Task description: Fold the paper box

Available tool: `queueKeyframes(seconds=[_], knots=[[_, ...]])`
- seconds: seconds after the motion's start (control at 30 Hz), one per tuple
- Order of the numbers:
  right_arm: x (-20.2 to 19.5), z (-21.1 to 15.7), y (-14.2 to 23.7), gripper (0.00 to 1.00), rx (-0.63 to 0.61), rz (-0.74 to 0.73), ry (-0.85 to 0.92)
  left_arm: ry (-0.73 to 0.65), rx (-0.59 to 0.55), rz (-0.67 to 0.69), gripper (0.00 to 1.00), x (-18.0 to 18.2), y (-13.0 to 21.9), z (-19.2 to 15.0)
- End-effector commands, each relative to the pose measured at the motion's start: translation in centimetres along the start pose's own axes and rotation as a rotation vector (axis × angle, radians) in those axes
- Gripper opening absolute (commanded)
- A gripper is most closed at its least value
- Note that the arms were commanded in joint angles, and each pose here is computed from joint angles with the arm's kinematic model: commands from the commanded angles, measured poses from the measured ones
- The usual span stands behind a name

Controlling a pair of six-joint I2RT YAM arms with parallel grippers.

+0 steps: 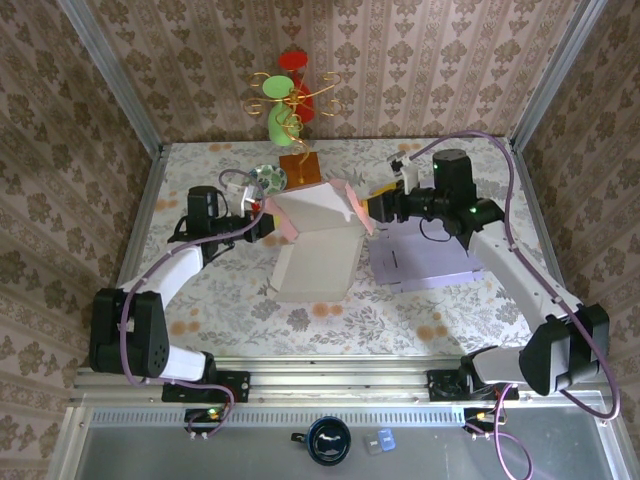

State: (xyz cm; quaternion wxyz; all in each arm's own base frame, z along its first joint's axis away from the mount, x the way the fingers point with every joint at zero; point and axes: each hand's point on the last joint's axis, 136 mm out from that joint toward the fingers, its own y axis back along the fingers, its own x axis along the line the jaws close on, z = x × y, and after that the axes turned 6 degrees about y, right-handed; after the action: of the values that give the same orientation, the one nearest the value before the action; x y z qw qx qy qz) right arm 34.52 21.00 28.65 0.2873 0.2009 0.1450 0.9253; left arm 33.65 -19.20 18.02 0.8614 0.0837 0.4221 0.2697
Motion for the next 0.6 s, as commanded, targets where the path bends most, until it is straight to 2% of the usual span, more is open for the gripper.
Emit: queueKeyframes(seconds=[0.0, 0.57], knots=[[1.4, 1.4, 0.3, 0.53, -0.016, 0.05, 0.055, 0.008, 0.019, -0.034, 0.0, -0.8, 0.1, 0.4], [3.5, 1.3, 1.0, 0.53, -0.023, 0.054, 0.089, 0.023, 0.038, -0.029, 0.0, -0.5, -0.1, 0.1]])
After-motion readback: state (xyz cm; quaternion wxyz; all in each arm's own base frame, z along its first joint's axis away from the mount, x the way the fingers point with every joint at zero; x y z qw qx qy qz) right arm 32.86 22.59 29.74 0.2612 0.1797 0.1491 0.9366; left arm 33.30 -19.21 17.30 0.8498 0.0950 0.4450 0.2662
